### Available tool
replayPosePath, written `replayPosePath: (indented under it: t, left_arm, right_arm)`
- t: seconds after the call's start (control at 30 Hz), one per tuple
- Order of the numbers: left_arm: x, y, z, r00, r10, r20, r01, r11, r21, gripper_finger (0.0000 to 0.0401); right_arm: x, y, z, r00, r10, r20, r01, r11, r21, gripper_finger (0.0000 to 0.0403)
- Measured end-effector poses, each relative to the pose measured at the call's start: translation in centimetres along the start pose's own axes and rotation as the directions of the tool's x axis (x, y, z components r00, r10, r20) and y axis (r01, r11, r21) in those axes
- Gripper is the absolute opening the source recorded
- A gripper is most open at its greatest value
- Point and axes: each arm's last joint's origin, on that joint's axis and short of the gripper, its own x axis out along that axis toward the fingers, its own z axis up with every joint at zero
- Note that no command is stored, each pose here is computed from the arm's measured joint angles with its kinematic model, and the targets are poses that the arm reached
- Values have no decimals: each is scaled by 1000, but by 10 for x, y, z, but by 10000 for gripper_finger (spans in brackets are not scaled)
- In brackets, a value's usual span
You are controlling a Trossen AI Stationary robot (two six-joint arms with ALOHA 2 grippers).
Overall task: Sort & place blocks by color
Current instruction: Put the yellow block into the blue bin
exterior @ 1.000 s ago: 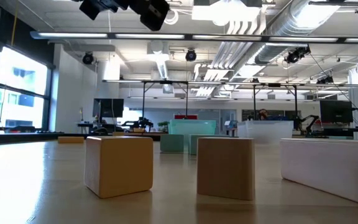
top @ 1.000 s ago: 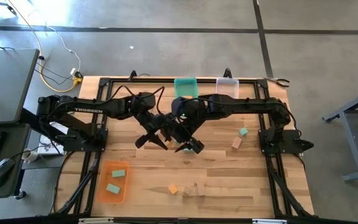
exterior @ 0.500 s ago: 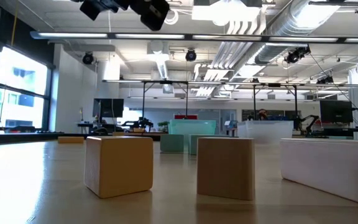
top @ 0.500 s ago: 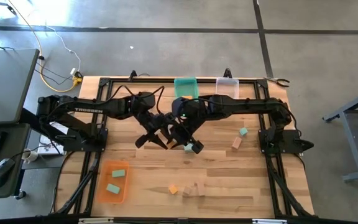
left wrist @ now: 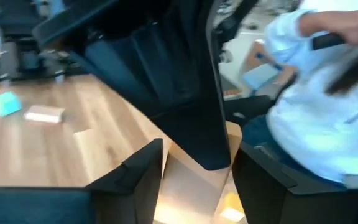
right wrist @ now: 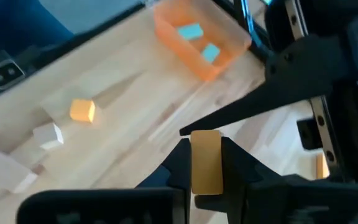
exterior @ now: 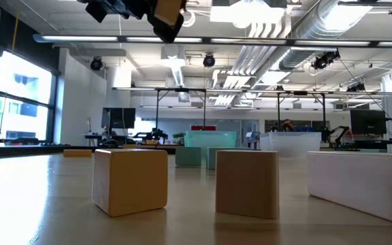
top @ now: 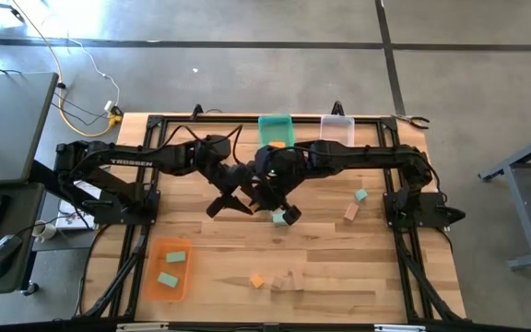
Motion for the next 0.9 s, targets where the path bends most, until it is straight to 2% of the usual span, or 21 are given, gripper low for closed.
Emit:
replayPosePath:
  t: [0.17, 0.3, 0.47, 0.6, 0.73, 0.9]
  left_arm:
    - [-1, 5, -5, 989, 140, -55, -140, 990, 0, 209]
    - [-3, 8, -9, 954, 276, -112, -274, 961, 37, 227]
    - [-6, 13, -17, 883, 423, -202, -423, 905, 48, 230]
    - [-10, 15, -26, 806, 510, -299, -518, 853, 59, 230]
    - [-14, 15, -33, 738, 561, -376, -573, 814, 92, 231]
    - [-16, 15, -38, 685, 587, -431, -606, 788, 109, 231]
  right_arm:
    - [1, 2, -7, 997, 20, -73, -18, 999, 32, 31]
    - [1, -2, -20, 986, 29, -161, -14, 995, 96, 31]
    - [-8, -14, -38, 973, 18, -232, 27, 982, 189, 31]
    - [-18, -29, -54, 962, -9, -272, 77, 968, 240, 31]
    - [-27, -49, -75, 946, -55, -319, 153, 945, 290, 31]
    - [-34, -78, -109, 933, -96, -348, 226, 908, 354, 31]
